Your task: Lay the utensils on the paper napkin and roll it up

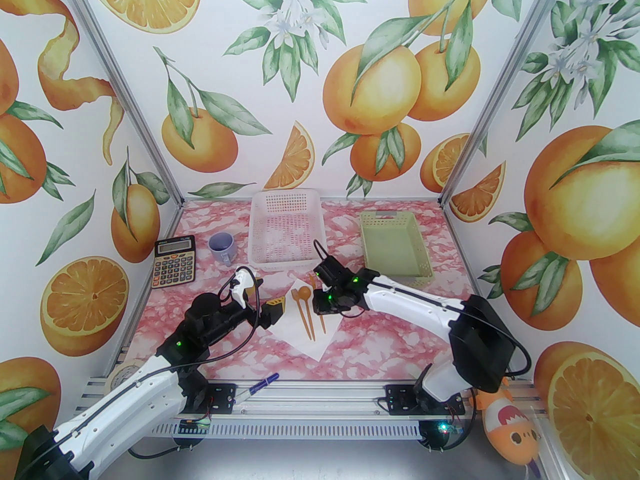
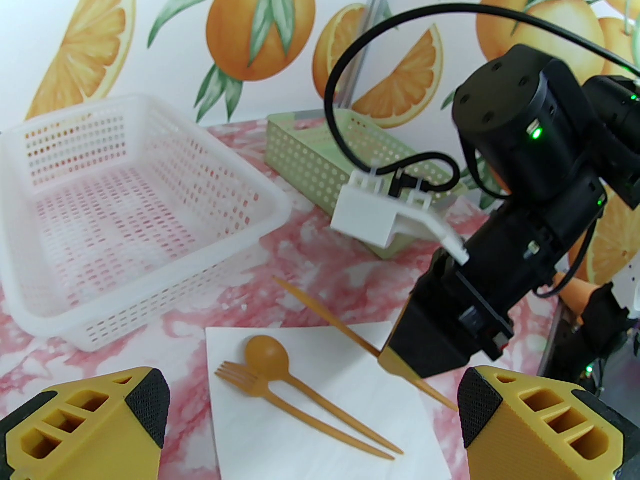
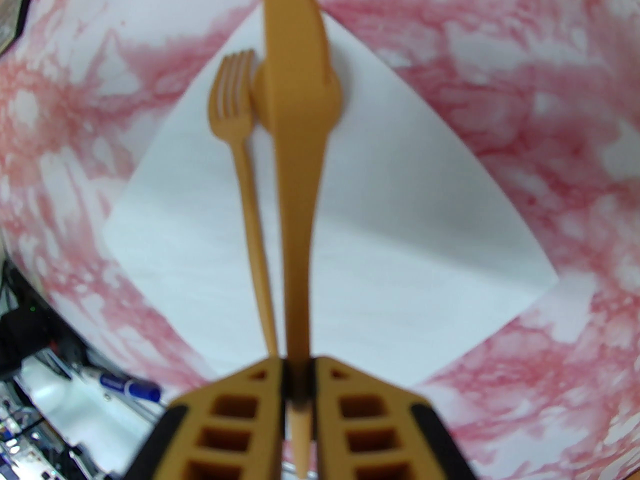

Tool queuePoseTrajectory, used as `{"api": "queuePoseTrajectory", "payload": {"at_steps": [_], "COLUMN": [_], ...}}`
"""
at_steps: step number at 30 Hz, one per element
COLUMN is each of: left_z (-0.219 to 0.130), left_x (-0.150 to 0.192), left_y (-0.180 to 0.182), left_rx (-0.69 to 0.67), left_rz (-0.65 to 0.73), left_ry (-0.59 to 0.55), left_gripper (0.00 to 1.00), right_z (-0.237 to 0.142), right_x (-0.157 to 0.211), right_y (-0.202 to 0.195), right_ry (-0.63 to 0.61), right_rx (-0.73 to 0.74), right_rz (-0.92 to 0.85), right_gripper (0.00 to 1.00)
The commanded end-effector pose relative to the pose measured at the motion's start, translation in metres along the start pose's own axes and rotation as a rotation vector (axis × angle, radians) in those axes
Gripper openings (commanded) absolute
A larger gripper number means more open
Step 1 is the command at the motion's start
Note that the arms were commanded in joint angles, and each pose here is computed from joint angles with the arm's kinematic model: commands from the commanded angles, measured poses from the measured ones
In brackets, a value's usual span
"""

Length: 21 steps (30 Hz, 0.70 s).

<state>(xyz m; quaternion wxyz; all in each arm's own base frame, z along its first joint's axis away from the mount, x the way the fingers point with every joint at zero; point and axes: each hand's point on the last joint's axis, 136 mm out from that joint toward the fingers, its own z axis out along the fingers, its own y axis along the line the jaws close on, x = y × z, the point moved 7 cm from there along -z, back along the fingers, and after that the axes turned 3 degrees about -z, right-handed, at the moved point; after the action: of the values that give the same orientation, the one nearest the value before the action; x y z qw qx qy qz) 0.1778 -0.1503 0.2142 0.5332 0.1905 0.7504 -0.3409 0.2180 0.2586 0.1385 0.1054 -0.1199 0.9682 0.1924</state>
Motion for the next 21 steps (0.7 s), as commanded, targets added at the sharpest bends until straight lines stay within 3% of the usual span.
{"api": "queuePoseTrajectory", "payload": {"at_steps": [1, 21], "left_z": [-0.002, -0.005], "left_x": [-0.012, -0.011], "left_y": [-0.004, -0.004], "left_rx": [0.006, 0.0], "left_rz": [0.018, 0.014], "left_ry": [-0.033, -0.033], "left_gripper": [1.0, 1.0], "right_z": [0.021, 0.05], "right_x": [0.002, 0.003], "right_y": [0.002, -0.004], "right_ry": [0.014, 0.03], "right_rx": [0.002, 0.042], "right_rz": [0.002, 0.013], "right_gripper": [0.16, 0.17]}}
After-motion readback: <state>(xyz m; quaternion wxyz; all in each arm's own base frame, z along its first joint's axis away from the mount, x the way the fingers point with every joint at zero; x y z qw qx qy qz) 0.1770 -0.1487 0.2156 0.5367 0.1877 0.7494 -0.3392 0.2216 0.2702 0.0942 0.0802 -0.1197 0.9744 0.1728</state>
